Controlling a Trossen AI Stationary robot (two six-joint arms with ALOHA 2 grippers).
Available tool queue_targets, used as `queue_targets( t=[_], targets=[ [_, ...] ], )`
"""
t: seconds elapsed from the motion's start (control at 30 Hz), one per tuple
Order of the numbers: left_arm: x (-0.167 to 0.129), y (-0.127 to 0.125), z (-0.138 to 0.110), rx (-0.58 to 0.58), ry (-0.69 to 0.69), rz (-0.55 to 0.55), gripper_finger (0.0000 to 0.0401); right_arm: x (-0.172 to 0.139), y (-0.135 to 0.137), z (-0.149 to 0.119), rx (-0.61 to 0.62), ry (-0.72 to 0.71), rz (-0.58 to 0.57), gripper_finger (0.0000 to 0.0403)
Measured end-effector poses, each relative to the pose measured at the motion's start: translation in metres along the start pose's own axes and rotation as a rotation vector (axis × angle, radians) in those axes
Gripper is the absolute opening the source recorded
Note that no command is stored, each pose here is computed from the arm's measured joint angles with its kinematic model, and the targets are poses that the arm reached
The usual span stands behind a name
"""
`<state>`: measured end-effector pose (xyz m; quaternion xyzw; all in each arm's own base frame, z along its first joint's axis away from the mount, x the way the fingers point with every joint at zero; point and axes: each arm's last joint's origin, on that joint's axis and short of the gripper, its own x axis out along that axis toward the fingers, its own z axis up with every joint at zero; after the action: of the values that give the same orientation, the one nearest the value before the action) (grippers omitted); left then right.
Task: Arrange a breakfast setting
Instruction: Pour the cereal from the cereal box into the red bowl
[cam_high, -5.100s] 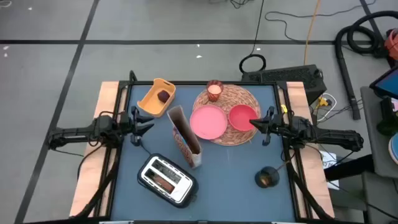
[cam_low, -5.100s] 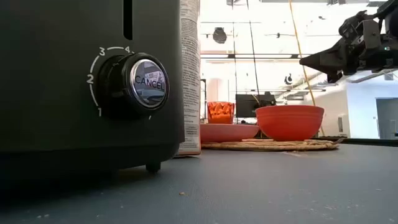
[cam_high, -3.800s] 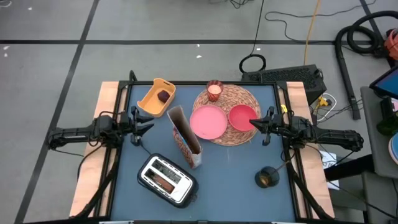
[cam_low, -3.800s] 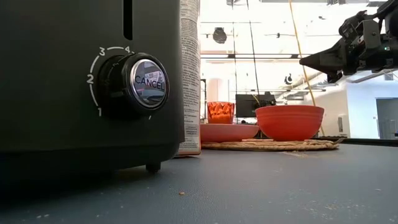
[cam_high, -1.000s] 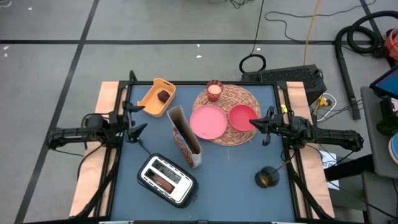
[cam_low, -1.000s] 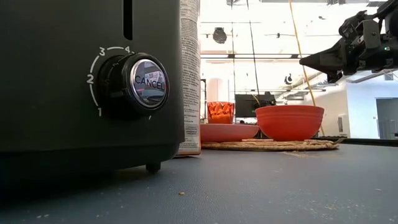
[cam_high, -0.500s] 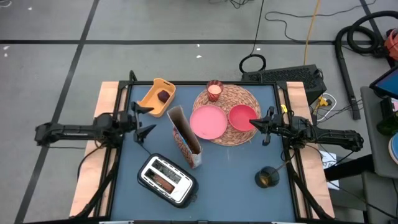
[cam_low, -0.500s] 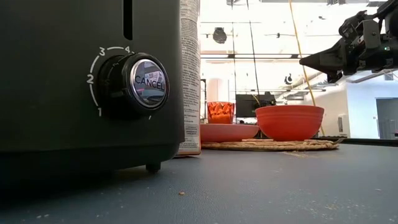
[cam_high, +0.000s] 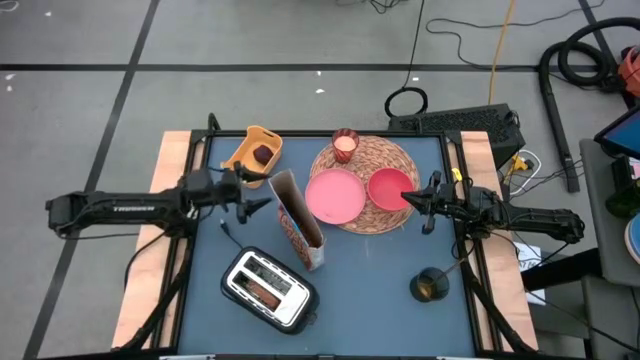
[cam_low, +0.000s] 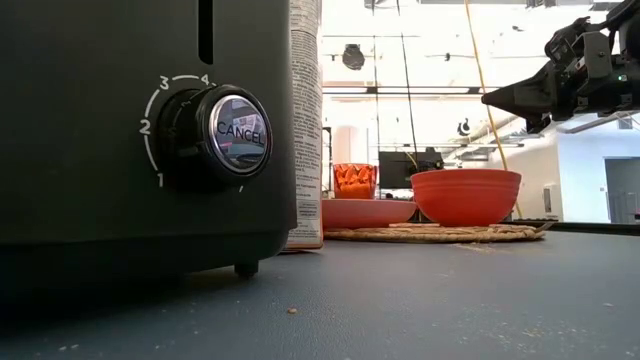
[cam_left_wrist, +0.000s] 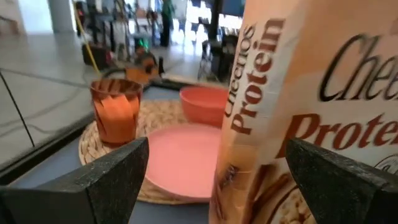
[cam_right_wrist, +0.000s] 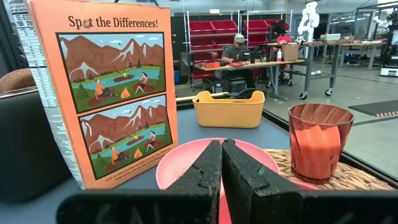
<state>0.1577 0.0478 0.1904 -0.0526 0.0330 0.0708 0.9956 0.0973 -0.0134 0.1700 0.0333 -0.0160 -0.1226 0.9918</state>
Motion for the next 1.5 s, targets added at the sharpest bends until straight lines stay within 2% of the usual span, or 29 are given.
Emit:
queue_targets(
  t=[0.3, 0.57, 0.93, 1.03, 1.2, 1.5],
  targets=[
    [0.035, 0.018, 0.018, 0.062, 0.248, -0.181, 0.0381, 0.0, 0.0, 0.0, 0.0, 0.0, 0.0, 0.0006],
    [0.054, 0.025, 0.013, 0.096, 0.311, -0.358, 0.0381, 0.0, 0.0, 0.0, 0.0, 0.0, 0.0, 0.0006],
    [0.061, 0.028, -0.001, 0.062, 0.37, -0.363, 0.0381, 0.0, 0.0, 0.0, 0.0, 0.0, 0.0, 0.0006],
    [0.061, 0.028, 0.0, 0.013, 0.375, -0.354, 0.0381, 0.0, 0.0, 0.0, 0.0, 0.0, 0.0, 0.0006],
    [0.062, 0.028, 0.003, -0.042, 0.348, -0.341, 0.0381, 0.0, 0.0, 0.0, 0.0, 0.0, 0.0, 0.0006],
    [0.065, 0.025, 0.01, -0.039, 0.287, -0.351, 0.0381, 0.0, 0.0, 0.0, 0.0, 0.0, 0.0, 0.0006]
  ],
)
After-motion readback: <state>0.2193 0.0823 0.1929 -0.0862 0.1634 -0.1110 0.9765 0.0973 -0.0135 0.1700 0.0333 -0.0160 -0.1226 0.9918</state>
